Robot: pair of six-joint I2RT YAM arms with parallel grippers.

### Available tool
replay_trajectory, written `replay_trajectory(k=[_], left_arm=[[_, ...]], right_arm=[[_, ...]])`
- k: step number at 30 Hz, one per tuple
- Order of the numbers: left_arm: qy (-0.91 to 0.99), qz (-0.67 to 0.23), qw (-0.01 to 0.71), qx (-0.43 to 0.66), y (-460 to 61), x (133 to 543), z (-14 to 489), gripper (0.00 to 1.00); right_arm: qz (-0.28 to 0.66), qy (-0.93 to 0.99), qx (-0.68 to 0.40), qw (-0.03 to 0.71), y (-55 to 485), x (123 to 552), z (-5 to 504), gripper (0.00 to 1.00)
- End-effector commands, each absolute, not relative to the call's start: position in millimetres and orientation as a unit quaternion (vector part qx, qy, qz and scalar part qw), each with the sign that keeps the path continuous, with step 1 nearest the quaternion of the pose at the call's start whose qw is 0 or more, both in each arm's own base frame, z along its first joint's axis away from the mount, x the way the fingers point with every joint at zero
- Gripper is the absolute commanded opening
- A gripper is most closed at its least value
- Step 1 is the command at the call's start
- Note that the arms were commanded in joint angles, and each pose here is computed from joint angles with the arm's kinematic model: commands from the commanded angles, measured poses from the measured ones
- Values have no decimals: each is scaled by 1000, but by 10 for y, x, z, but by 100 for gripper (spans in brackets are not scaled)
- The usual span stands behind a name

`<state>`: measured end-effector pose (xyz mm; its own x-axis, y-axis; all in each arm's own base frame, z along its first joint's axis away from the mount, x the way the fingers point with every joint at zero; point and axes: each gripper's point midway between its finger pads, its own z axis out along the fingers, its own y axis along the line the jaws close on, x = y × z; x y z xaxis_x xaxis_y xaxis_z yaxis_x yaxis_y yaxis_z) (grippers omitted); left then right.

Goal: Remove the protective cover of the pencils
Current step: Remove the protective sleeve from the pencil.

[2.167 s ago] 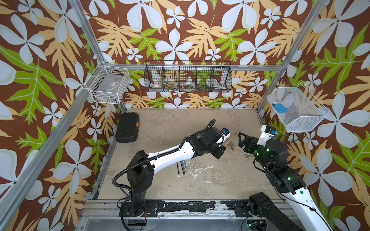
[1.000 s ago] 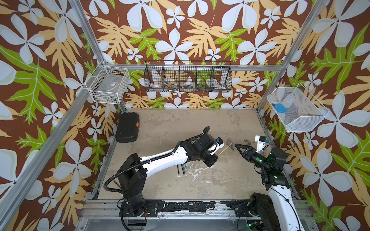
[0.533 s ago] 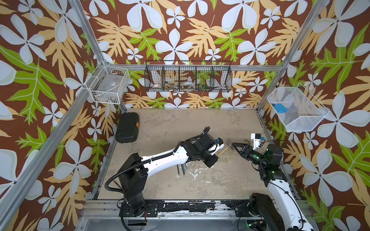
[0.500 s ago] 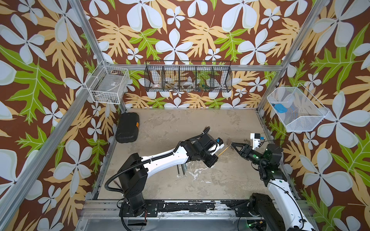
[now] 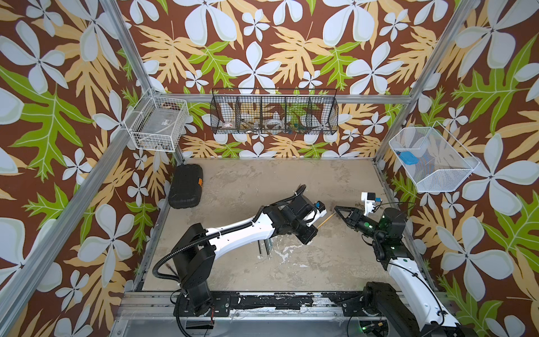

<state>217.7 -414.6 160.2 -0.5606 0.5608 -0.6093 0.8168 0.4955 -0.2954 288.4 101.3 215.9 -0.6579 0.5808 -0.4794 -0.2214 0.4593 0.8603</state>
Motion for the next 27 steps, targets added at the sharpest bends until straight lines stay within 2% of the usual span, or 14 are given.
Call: replay_trajectory(k=[1, 2, 6, 27], left_arm=[[832, -290, 225, 416, -4167, 2172, 1624, 0], [832, -290, 225, 416, -4167, 2173, 1624, 0], [833, -289, 225, 415, -4163, 2181, 1623, 0], [855, -268, 257, 362, -3986, 2495, 1649, 0]], right_arm=[[516, 743, 119, 409, 1006, 2928, 2252, 21], [519, 743, 119, 406, 1013, 2928, 2249, 19], [515, 745, 127, 404, 998, 2960, 2224, 0], [471, 754, 186, 418, 354, 3564, 2168, 0]])
